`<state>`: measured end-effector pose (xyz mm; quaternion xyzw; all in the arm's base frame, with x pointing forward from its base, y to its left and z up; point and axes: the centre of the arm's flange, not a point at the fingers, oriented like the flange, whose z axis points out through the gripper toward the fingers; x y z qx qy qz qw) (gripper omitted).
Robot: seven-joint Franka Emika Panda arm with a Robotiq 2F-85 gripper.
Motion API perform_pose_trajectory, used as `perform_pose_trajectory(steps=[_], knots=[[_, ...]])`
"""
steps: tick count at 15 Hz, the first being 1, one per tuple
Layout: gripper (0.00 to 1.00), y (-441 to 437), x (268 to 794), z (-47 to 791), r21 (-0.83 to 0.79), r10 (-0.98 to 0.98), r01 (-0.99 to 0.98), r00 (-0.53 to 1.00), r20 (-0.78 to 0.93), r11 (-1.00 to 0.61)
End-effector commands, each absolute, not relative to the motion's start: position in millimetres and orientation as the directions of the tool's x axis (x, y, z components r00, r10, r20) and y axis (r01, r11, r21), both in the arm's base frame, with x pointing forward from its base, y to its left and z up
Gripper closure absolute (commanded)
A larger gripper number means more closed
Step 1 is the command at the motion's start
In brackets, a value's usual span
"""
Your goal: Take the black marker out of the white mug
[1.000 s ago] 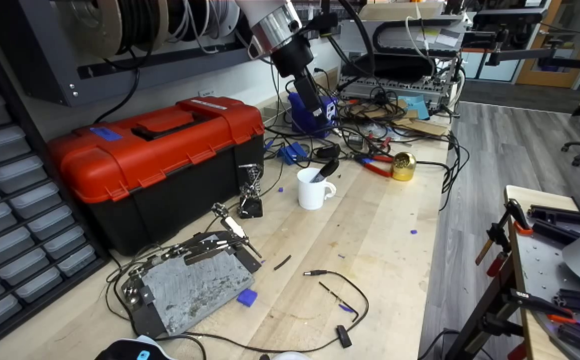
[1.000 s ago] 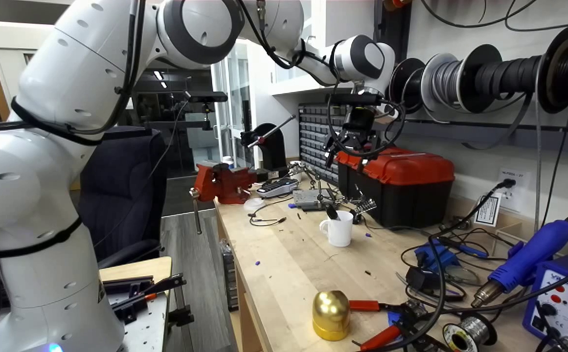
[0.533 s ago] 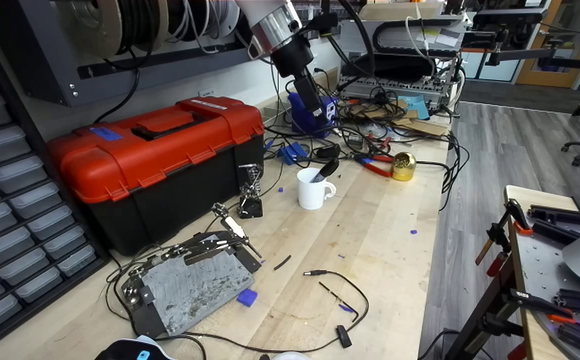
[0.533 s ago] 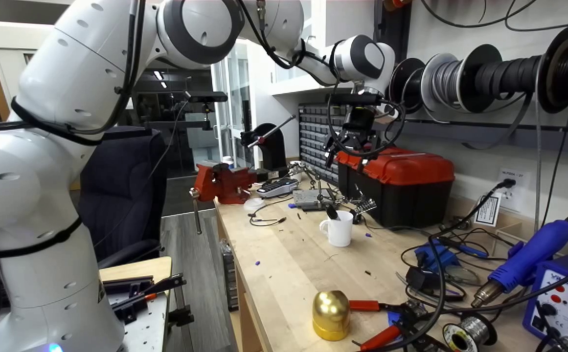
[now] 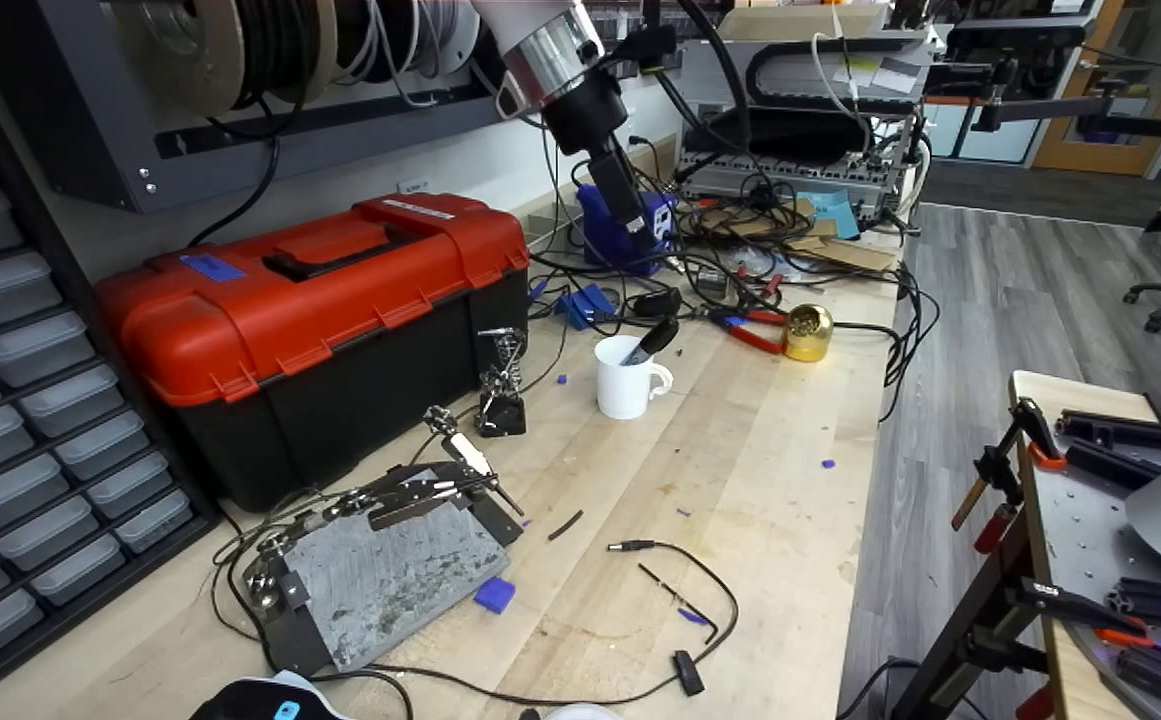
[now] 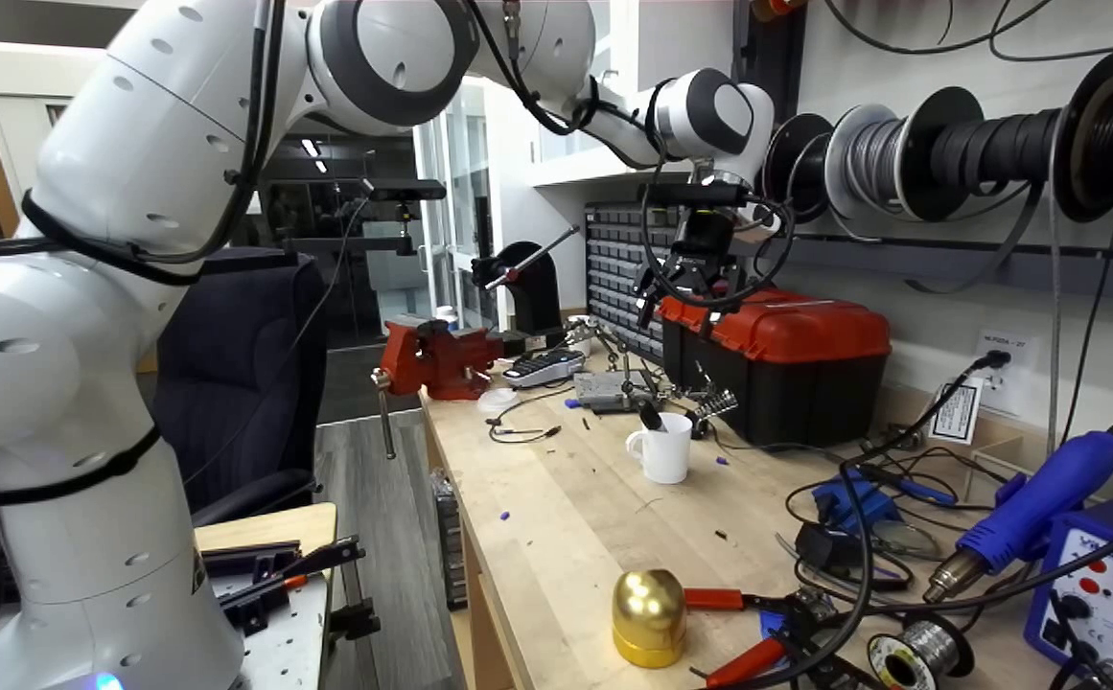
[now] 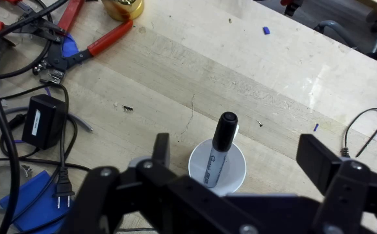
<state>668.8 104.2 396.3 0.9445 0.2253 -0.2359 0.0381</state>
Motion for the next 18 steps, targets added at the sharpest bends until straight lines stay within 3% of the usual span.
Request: perform_pose_trajectory(steps=[1,18], knots=[[0.0,104.2,668.8,396.3,-0.034,0.408,0.444,0.787,-0.463,-0.896],[0.0,101.1,670.8,396.0,-0.034,0.419,0.455,0.785,-0.455,-0.89]])
